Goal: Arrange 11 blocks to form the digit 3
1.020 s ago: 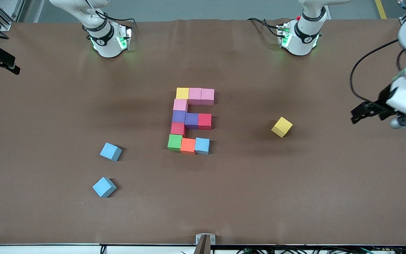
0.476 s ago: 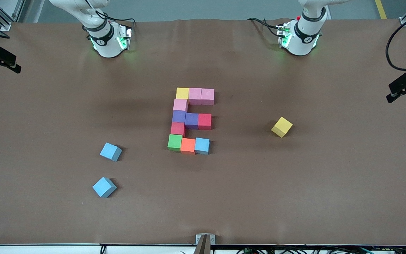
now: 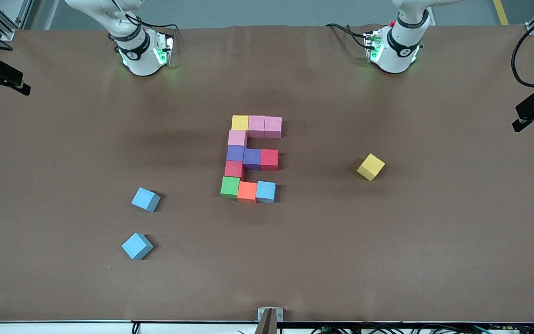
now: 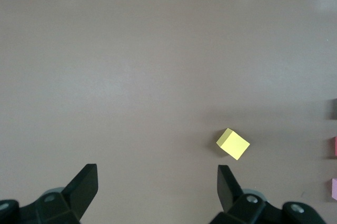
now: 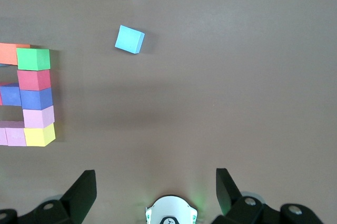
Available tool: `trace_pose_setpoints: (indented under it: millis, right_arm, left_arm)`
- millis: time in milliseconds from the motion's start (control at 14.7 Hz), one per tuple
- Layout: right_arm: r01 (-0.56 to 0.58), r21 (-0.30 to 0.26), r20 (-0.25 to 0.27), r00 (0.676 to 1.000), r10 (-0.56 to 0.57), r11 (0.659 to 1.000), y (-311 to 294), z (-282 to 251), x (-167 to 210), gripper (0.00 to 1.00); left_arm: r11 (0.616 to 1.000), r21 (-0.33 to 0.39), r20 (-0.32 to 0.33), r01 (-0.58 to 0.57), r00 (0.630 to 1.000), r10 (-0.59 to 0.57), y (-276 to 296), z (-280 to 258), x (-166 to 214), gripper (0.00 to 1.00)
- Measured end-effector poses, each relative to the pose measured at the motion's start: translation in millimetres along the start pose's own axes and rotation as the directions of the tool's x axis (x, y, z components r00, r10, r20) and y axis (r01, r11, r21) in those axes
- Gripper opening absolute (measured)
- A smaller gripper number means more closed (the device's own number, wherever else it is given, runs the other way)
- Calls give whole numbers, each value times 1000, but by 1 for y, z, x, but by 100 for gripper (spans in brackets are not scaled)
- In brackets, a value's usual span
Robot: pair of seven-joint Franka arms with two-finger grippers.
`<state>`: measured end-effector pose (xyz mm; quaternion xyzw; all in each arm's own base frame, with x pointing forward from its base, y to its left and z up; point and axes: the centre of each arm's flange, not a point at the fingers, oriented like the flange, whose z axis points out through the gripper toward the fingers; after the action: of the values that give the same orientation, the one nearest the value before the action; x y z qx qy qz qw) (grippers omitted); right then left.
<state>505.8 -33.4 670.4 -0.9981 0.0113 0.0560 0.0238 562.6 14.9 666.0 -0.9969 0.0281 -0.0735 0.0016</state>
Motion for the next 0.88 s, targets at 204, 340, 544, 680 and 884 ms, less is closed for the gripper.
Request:
trace_pose_setpoints:
  millis: [204, 340, 544, 680, 884]
  right_arm:
    - [1, 1, 2, 1000, -1, 1000, 0, 1, 0, 100]
    - [2, 1, 2, 1000, -2, 1000, -1, 1, 0, 100]
    - [4, 1, 0, 1000, -4, 1000, -1, 0, 0, 100]
    - [4, 1, -1, 1000, -4, 1000, -1, 0, 0, 100]
    - [5, 1, -2, 1000, -5, 1000, -1, 0, 0, 100]
  left_arm:
    - [1000, -2, -2, -16, 1000, 16, 7, 0, 2, 100]
    - [1000, -3, -8, -25, 1000, 25, 12, -3, 2, 100]
    - [1000, -4, -5, -28, 1000, 28, 14, -3, 2, 100]
    - [999, -5, -4, -34, 999, 34, 17, -3, 2, 100]
    - [999, -7, -3, -50, 999, 50, 26, -3, 3, 100]
